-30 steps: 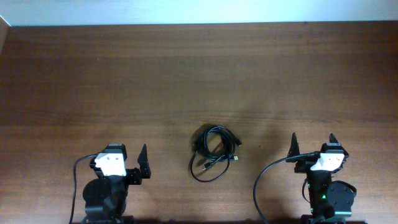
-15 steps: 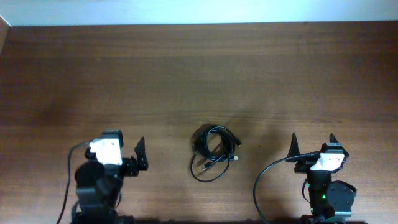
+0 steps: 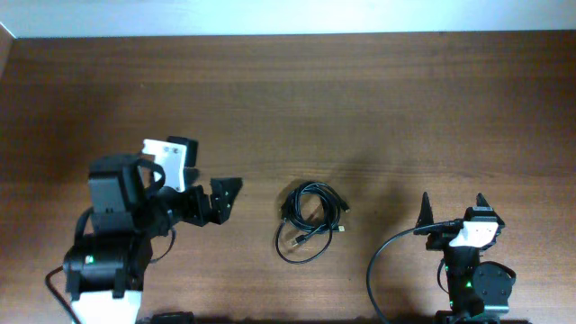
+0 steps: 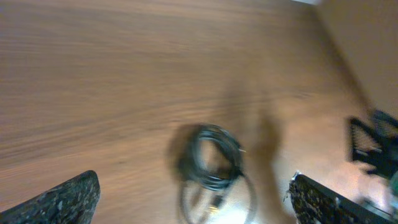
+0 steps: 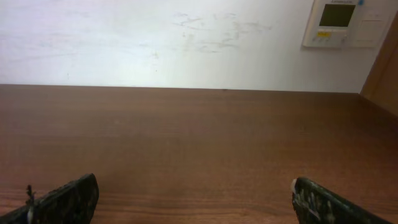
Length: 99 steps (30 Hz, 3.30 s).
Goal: Untangle cables
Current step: 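Reach the left gripper forward and down onto the black cable coil, then grasp the cable coil with the left gripper and lift it slightly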
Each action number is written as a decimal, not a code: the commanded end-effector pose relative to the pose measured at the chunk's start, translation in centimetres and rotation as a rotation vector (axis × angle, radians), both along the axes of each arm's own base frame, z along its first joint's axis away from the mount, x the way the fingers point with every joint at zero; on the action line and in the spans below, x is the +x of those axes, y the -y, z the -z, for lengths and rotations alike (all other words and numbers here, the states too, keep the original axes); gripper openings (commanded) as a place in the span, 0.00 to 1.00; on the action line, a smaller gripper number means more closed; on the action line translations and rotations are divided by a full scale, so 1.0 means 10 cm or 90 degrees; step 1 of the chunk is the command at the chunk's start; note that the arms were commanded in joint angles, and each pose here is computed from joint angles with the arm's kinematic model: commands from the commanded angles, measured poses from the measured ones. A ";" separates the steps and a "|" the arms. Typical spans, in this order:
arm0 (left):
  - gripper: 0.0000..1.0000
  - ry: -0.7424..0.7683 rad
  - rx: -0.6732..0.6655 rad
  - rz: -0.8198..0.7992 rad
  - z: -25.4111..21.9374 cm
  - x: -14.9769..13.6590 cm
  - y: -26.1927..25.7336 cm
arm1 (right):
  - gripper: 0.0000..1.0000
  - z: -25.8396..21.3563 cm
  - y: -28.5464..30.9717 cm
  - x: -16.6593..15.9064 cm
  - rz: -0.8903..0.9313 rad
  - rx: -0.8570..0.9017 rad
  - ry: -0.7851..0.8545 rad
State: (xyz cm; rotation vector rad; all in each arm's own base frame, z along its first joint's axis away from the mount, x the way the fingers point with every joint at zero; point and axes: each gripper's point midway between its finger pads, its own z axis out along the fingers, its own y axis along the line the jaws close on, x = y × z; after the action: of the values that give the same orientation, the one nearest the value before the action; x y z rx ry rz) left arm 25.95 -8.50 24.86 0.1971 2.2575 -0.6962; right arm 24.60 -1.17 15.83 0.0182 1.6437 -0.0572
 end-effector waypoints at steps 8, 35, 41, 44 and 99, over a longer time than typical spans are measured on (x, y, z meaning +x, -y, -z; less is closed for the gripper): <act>0.99 -0.002 0.123 0.071 0.33 0.31 0.51 | 0.99 0.03 0.03 0.00 0.008 0.007 -0.004; 0.58 -0.171 0.374 0.260 2.34 0.37 1.39 | 0.98 0.03 0.03 0.00 0.009 0.007 -0.004; 0.34 -0.304 0.367 0.117 2.58 0.23 1.19 | 0.99 0.03 0.03 0.00 0.009 0.007 -0.005; 0.08 -0.318 0.359 0.095 2.58 0.22 1.17 | 0.98 0.03 0.03 0.00 0.009 0.007 -0.004; 0.00 -0.379 0.205 -0.440 2.51 -0.01 1.05 | 0.99 0.03 0.03 0.00 0.009 0.007 -0.004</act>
State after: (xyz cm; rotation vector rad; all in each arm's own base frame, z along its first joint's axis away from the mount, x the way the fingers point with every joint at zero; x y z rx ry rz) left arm 26.04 -20.11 0.71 -0.9682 2.6577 -0.1318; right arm 24.60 -1.17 15.83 0.0185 1.6437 -0.0569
